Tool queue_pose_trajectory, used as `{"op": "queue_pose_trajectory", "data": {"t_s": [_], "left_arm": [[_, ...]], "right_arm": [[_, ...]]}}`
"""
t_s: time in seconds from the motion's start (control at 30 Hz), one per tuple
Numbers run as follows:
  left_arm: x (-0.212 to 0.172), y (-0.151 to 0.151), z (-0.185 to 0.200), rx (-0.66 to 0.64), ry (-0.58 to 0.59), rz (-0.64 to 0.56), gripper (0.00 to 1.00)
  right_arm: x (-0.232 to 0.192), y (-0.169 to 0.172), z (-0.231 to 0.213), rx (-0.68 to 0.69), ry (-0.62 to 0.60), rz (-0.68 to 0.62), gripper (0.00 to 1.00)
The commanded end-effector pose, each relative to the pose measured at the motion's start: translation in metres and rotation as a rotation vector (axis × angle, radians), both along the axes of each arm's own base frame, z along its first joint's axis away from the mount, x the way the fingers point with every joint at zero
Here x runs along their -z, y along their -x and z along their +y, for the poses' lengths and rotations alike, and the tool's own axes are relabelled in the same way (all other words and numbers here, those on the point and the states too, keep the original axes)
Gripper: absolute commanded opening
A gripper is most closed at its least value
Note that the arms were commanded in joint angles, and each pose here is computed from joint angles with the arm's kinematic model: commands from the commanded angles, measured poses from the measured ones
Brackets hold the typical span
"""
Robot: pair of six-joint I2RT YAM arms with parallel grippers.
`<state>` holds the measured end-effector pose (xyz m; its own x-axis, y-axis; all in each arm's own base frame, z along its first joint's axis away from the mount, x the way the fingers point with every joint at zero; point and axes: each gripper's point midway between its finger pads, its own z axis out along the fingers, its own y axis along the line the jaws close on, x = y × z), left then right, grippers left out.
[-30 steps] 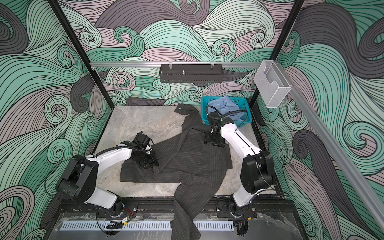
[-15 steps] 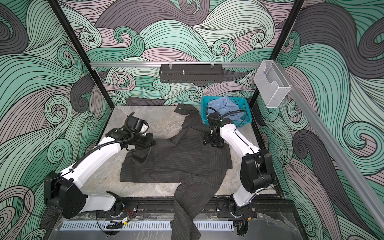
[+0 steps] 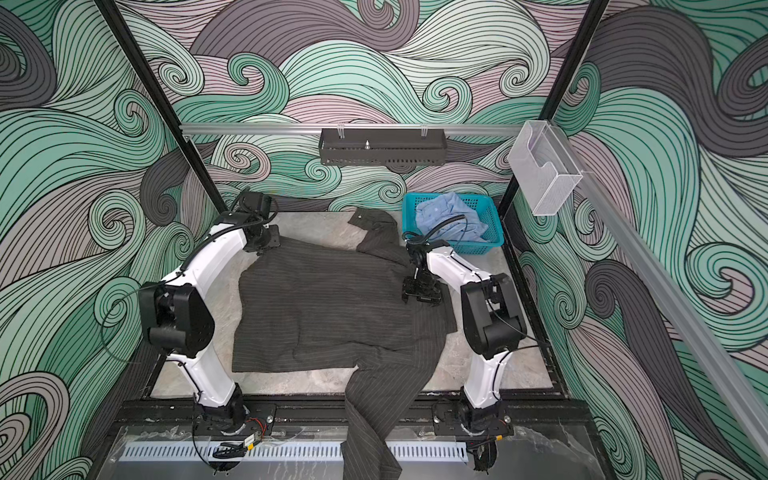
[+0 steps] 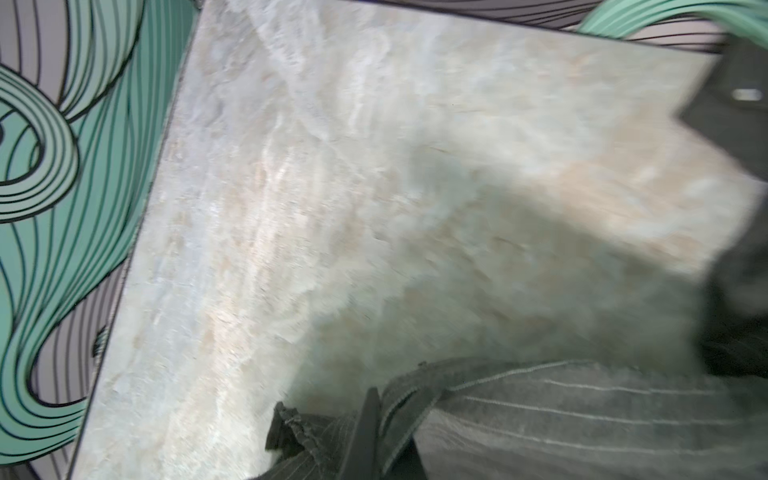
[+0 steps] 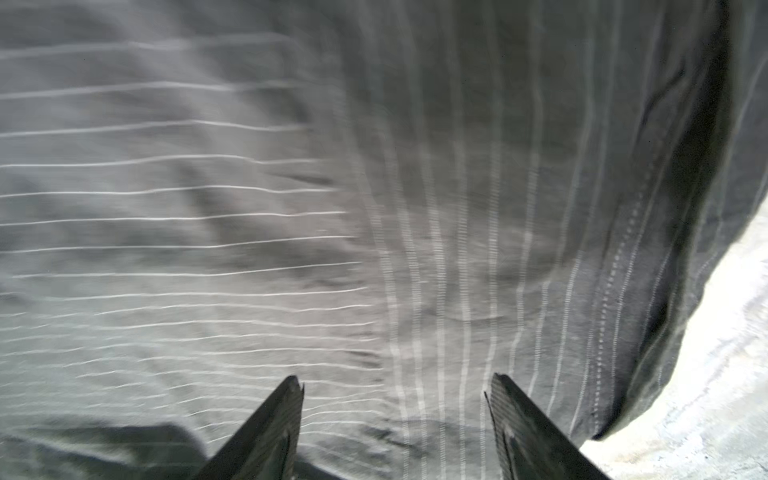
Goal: Fold and stack the long sleeve shirts
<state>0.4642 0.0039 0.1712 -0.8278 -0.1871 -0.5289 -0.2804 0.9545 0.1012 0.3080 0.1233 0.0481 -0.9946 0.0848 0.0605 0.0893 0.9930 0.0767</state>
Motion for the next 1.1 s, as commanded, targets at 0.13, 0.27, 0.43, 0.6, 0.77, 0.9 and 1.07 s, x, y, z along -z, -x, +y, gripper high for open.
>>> {"op": "queue_pose_trajectory", "data": {"t_s": [0.13, 0.27, 0.43, 0.6, 0.77, 0.9, 1.07], "left_arm": [[0.046, -0.034, 0.053, -0.108, -0.105, 0.180, 0.00], [0.086, -0.044, 0.060, -0.124, -0.074, 0.332, 0.09], [0.049, -0.047, 0.063, -0.152, -0.035, 0.331, 0.55], [-0.021, -0.022, 0.052, -0.130, 0.030, 0.178, 0.66], [-0.005, 0.031, 0.005, -0.103, 0.327, 0.119, 0.61], [0.052, 0.076, -0.023, -0.148, 0.529, 0.276, 0.57], [0.111, 0.112, -0.029, -0.248, 0.629, 0.490, 0.54]], "right_arm": [[0.009, 0.002, -0.003, -0.036, 0.025, 0.057, 0.73], [0.016, 0.002, -0.004, -0.038, 0.036, 0.079, 0.72], [0.010, -0.005, 0.000, -0.034, 0.017, 0.050, 0.72], [-0.005, -0.021, 0.011, -0.011, -0.052, -0.056, 0.70], [0.007, -0.033, 0.020, 0.039, -0.079, -0.051, 0.48], [0.028, -0.038, 0.019, 0.095, -0.073, -0.037, 0.22], [0.049, -0.034, -0.001, 0.166, -0.027, 0.017, 0.23]]}}
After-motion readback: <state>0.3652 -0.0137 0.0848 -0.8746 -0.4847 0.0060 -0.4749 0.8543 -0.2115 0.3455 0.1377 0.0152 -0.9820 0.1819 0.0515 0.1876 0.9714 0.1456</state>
